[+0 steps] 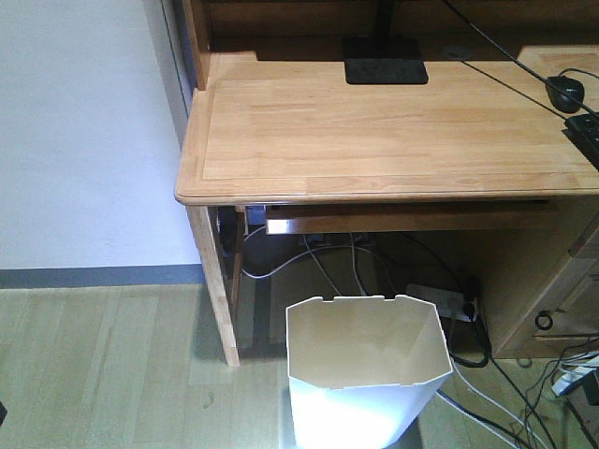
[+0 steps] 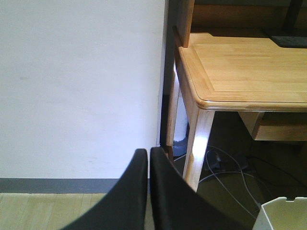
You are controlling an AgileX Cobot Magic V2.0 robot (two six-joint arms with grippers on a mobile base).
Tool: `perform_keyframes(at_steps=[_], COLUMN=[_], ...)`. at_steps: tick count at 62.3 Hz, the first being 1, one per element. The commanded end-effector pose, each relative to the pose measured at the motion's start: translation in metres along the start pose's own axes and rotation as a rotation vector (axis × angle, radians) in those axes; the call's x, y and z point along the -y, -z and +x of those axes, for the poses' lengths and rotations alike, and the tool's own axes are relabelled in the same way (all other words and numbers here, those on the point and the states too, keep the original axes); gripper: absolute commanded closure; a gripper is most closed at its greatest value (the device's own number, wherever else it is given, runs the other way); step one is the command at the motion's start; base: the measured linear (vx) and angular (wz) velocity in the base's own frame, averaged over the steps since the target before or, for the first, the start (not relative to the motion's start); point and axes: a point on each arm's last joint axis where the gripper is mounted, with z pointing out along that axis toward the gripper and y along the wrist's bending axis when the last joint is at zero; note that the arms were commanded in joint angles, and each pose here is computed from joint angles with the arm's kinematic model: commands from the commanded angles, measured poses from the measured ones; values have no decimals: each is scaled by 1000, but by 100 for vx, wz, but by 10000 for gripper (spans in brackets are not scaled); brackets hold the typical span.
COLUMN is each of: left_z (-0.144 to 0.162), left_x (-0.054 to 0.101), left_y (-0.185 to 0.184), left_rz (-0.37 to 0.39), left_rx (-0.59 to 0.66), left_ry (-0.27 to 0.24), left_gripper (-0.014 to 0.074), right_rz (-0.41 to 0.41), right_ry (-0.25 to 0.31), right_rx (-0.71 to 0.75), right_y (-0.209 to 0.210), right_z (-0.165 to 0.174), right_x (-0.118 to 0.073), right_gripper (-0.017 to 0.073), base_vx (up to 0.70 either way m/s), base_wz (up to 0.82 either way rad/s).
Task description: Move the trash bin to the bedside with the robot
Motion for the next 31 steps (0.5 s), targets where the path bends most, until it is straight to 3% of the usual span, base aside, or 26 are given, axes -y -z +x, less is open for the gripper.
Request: perform_keyframes(at_steps=[1,14,31], left_z=[-5,-5,-5], left_x=[1,1,1], left_y=[-1,-1,-1], left_rz=[7,7,7], left_rx=[51,51,51], left_ry=[6,6,6], left_gripper=[600,600,600], right_rz=[7,10,-2], right_ry=[24,27,22], right_rx=[130,168,-91], right_y=[3,1,-37], right_z=[-17,-58,-94], right_x=[1,3,5], right_gripper=[569,569,569], base_vx=[0,0,0], base_wz=[0,0,0])
